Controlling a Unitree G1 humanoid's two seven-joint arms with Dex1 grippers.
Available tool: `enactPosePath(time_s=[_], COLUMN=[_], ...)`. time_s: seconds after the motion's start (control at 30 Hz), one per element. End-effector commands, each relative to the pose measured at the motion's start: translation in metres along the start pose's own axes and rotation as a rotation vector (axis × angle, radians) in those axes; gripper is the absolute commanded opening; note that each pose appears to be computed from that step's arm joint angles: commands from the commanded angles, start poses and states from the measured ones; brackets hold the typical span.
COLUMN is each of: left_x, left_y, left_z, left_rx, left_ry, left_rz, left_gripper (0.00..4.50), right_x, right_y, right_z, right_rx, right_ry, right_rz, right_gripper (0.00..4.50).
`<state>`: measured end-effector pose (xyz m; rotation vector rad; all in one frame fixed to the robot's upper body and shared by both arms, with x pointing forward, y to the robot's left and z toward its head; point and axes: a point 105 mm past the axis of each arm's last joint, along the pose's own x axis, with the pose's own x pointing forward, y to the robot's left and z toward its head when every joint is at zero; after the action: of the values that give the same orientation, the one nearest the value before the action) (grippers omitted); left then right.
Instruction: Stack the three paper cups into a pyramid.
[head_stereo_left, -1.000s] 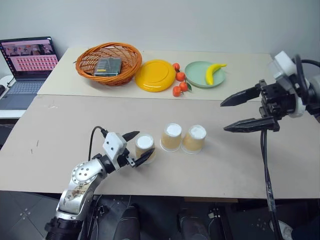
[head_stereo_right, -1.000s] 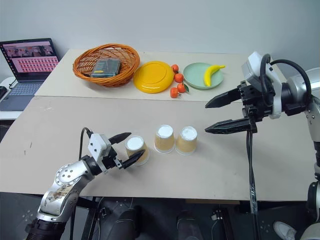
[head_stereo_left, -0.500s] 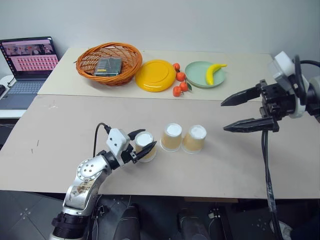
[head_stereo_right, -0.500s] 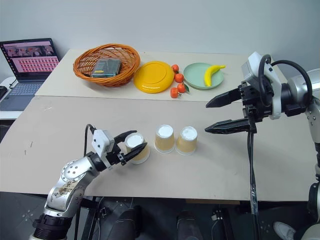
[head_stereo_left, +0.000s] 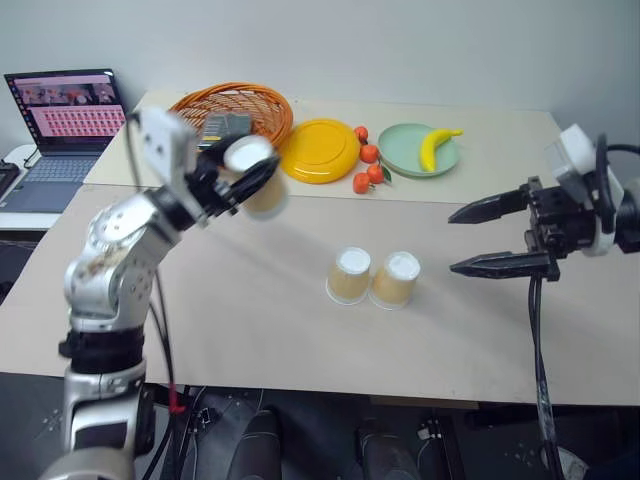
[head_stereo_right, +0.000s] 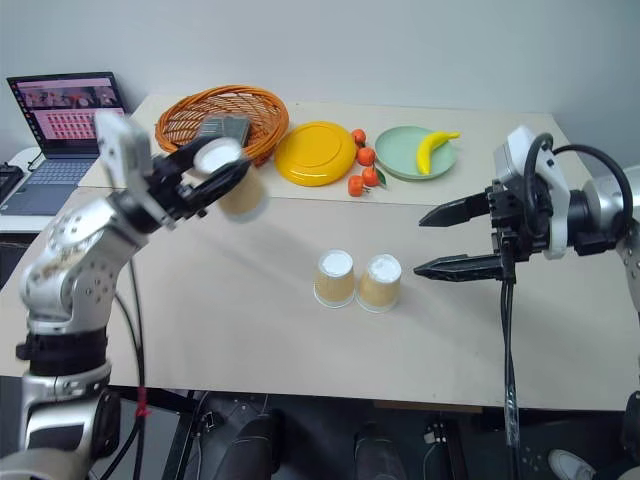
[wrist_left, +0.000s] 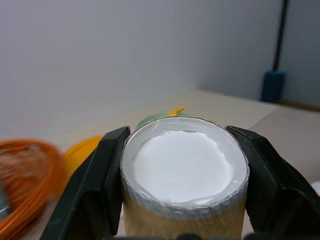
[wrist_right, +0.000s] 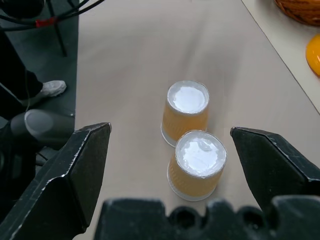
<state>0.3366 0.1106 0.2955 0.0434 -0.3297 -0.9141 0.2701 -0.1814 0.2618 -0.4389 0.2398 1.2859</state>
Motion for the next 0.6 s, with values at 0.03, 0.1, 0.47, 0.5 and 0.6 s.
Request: enactPosePath(time_s=[0.03, 0.1, 0.47, 0.5, 0.6], left_x=[0.025, 0.046, 0.078, 0.078, 0.076], left_y=[-0.023, -0.036, -0.076, -0.078, -0.082], left_z=[0.025, 0.035, -0.017, -0.02, -0.027], left_rx=[-0.035, -0.037, -0.02, -0.022, -0.037], left_ry=[-0.029, -0.014, 0.17, 0.178, 0.195], left_rz=[-0.155, -0.254, -0.484, -0.495, -0.522], left_gripper=[2.58, 2.58, 2.58, 2.58, 2.58], right_x=[-0.007, -0.006, -0.002, -0.003, -0.006], right_y=[0.008, 0.016, 0.043, 0.045, 0.049], right_z=[0.01, 0.003, -0.015, -0.016, -0.019], right_rx=[-0.034, -0.009, 0.07, 0.074, 0.087], right_ry=[-0.04, -0.045, -0.062, -0.062, -0.062], right_rz=[-0.055, -0.086, -0.23, -0.239, -0.267], right_gripper=[4.5, 4.5, 4.5, 4.5, 4.5])
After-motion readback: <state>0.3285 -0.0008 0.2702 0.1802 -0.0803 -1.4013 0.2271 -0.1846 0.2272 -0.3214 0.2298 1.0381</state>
